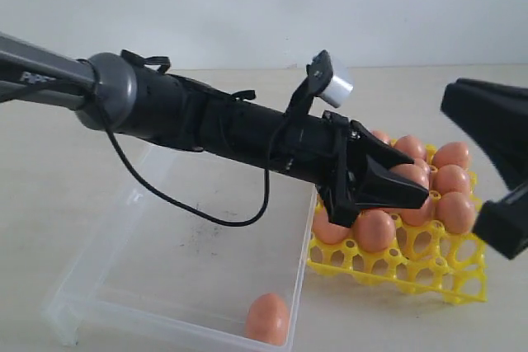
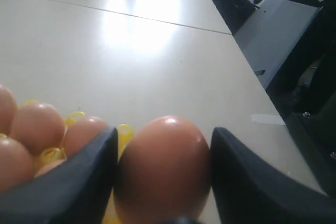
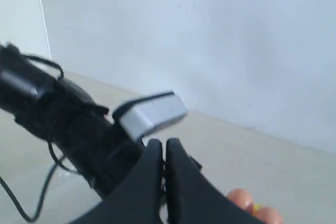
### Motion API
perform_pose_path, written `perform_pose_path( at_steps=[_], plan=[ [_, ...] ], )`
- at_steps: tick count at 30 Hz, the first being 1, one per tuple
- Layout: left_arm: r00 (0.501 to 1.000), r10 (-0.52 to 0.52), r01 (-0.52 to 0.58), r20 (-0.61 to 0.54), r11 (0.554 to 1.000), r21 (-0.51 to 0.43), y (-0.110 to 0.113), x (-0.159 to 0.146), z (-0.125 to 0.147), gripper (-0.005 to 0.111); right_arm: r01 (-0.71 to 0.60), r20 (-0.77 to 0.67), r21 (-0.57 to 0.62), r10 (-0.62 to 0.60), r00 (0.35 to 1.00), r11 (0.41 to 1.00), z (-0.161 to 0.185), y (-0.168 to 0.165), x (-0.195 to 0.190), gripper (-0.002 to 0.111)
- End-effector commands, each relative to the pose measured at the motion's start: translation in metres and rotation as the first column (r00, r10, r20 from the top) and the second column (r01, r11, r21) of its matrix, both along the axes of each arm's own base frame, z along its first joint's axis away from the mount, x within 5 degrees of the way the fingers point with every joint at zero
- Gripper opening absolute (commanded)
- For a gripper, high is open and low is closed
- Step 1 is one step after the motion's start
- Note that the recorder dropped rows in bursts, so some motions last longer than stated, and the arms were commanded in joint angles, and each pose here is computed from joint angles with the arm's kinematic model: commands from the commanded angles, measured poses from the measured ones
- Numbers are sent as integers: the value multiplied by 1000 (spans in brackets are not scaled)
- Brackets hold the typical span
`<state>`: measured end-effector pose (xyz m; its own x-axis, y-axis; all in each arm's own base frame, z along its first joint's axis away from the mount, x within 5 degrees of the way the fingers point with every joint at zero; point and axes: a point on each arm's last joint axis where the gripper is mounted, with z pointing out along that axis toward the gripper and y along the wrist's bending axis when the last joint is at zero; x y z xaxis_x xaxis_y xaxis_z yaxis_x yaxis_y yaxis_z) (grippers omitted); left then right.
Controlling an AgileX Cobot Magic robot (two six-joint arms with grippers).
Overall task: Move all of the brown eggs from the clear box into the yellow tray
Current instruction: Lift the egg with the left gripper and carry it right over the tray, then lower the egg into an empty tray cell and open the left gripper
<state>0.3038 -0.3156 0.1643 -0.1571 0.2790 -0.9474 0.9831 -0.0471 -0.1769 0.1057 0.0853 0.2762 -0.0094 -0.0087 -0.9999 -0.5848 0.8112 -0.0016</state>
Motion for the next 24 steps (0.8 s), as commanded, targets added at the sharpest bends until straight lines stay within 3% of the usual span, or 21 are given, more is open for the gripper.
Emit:
perform_pose_path(
  at_steps=[1,14,24],
  plan=[
    [999,-38,38,-10,998,-41,-21,2,-6,4,10,89,96,-18,996,995,17,-14,-12,0],
    [994,-59,58,-90,998,-24,-47,3,-33,4,-3,159,167,-24,987,986,28,-27,-25,0],
    [993,-8,11,-116,1000,17,-48,6,-37,4,-2,157,169,-25,987,986,28,-27,-25,0]
  ],
)
